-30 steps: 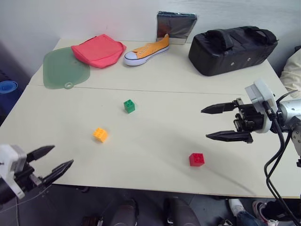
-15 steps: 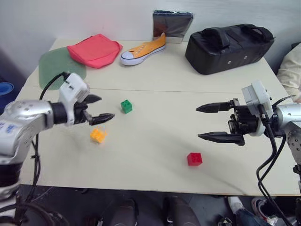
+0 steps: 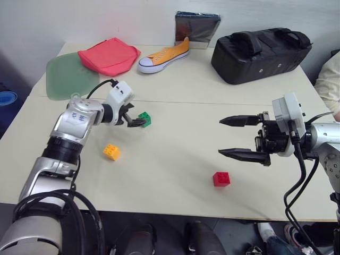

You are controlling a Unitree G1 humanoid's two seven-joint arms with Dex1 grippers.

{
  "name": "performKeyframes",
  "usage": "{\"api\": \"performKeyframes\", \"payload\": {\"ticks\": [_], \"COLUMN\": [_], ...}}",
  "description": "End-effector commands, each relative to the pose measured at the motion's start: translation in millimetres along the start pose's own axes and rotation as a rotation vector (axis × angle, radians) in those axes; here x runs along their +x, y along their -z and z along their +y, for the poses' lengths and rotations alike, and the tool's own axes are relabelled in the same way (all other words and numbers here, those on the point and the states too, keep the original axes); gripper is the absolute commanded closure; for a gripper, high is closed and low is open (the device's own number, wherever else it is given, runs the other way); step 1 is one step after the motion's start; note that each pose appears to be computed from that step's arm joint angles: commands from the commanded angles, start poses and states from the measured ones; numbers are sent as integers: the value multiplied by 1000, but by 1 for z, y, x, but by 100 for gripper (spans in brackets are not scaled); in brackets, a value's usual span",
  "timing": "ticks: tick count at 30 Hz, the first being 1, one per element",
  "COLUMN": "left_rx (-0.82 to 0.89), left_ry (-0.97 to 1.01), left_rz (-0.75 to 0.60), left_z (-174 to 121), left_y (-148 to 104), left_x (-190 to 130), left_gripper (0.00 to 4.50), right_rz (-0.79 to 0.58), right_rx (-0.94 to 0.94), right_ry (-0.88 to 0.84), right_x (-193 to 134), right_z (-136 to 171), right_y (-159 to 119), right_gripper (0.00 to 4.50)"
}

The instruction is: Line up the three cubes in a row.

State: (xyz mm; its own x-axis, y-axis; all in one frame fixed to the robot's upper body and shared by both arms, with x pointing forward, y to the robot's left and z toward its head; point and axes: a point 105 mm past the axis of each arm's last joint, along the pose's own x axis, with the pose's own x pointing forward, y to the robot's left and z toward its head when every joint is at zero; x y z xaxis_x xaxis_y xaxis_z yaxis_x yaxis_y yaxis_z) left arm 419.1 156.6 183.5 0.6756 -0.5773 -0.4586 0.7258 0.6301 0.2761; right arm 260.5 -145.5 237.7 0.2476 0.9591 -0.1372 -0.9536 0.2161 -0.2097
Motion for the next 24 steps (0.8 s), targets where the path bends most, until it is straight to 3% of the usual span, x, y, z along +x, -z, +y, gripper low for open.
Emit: {"api": "performKeyframes", "payload": {"ticks": [1, 3, 14, 19, 21, 24], "left_rx": [36, 19, 6, 87, 198, 301], "left_ry": [-8, 12, 77, 114, 290, 433], "left_rz": [-11, 0, -12, -46, -142, -187], "left_z": [5, 2, -3, -7, -38, -71], "left_y": [-8, -5, -11, -15, -33, -40], "left_x": [8, 15, 24, 12, -7, -27], "left_gripper": [0, 0, 301, 300, 300, 300], "right_rz": [-42, -43, -40, -7, 28, 56], "right_rx": [-32, -33, -35, -42, -47, -48], "right_ry": [13, 18, 40, 24, 12, 4], "right_x": [-1, -2, -3, -4, -7, -10], "right_z": [3, 3, 2, 6, 10, 13], "right_y": [-12, -13, -14, -9, -3, 2], "right_gripper": [3, 3, 0, 0, 0, 0]}}
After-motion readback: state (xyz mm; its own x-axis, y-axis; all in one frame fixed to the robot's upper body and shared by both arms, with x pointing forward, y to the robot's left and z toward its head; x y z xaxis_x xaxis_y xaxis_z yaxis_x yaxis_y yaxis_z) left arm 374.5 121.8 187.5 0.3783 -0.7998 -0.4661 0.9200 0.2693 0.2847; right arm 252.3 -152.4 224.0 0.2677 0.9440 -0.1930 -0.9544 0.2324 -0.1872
